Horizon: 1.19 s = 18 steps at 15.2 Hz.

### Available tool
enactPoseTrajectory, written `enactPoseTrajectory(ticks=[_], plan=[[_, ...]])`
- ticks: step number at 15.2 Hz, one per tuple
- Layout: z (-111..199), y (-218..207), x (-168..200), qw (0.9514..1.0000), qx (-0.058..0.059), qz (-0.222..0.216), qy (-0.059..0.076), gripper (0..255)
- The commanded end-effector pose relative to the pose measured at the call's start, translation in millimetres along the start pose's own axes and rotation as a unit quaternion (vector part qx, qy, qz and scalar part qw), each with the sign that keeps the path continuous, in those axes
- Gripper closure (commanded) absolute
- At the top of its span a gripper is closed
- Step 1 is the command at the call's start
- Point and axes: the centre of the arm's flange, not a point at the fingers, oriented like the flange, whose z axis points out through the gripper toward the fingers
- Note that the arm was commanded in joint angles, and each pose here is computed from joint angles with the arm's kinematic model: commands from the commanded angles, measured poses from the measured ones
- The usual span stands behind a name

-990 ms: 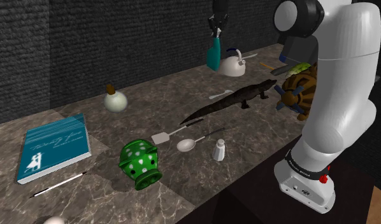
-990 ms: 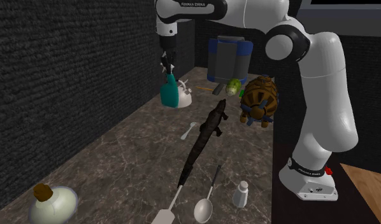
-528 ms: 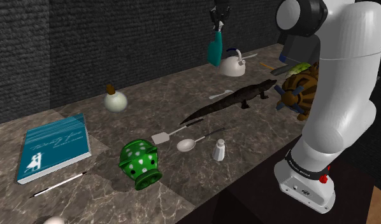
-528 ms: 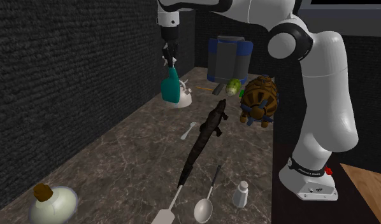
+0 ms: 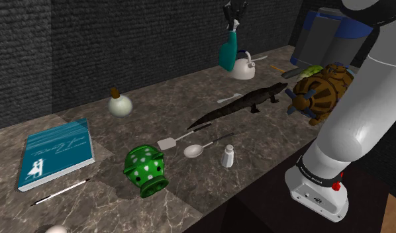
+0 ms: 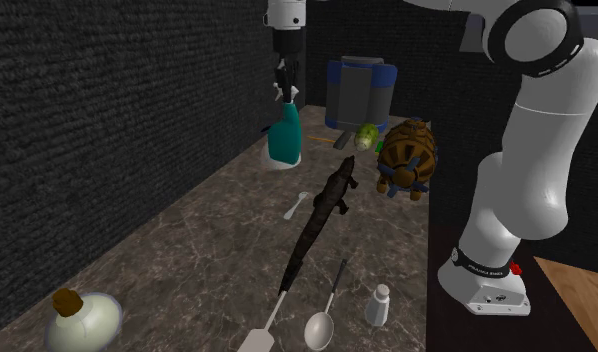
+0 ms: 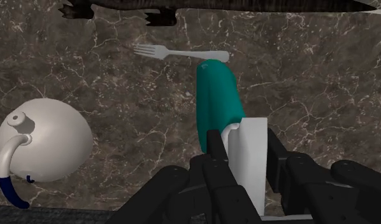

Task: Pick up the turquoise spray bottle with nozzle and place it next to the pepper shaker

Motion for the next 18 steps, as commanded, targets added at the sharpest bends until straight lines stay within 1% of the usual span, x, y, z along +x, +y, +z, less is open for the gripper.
enactPoseTrajectory(ticks=[1,18], plan=[[-6,-12,-23,1.0,0.0,0.0,0.0,255],[-73,-119,-209,1.0,0.0,0.0,0.0,255]])
